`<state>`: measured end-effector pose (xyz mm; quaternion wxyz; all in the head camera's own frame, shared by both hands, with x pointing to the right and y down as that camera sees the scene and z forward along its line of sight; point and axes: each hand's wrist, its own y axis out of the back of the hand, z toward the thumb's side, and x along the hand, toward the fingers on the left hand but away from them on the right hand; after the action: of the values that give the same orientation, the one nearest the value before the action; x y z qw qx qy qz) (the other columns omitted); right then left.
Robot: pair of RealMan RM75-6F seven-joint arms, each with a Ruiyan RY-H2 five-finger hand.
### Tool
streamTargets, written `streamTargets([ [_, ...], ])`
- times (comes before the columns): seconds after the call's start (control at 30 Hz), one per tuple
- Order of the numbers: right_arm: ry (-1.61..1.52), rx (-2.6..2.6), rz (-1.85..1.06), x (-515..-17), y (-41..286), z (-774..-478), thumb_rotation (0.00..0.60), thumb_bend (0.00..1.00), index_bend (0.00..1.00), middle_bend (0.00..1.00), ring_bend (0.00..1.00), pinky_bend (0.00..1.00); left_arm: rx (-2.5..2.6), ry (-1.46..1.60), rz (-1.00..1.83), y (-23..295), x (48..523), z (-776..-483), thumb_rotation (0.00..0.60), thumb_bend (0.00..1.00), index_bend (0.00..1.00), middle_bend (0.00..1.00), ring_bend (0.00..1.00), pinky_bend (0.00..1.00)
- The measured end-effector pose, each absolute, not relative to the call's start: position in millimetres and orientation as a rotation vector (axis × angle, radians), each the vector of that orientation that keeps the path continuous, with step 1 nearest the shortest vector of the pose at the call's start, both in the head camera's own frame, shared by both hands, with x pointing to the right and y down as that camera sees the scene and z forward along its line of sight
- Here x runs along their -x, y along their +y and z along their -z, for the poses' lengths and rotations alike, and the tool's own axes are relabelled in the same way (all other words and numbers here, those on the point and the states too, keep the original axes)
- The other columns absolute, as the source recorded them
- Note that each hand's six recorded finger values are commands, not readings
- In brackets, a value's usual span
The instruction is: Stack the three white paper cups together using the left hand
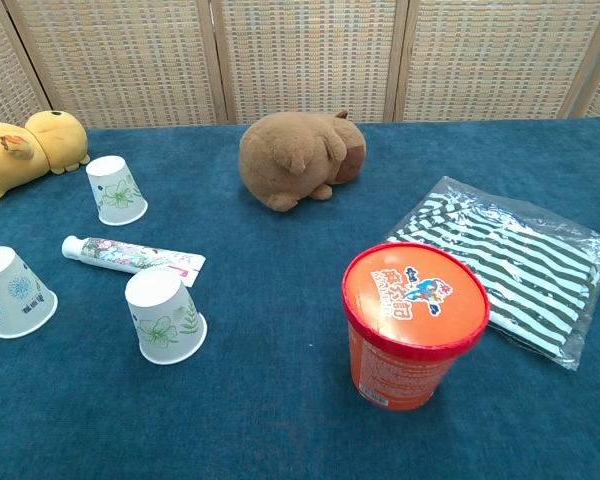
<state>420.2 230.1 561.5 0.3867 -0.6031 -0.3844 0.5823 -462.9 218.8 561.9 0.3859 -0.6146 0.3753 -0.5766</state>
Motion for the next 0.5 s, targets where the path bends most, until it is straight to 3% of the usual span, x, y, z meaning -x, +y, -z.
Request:
streamTargets([
  [0.5, -0.974, 1.546, -1.477, -417.3, 230.6, -562.8, 0.6, 0.05, 0.0, 0.0, 0.0, 0.0, 1.615, 0.953, 1.424, 218.0, 447.2, -558.9, 0.6, 0.17, 0.0, 0.0, 0.0, 0.0],
])
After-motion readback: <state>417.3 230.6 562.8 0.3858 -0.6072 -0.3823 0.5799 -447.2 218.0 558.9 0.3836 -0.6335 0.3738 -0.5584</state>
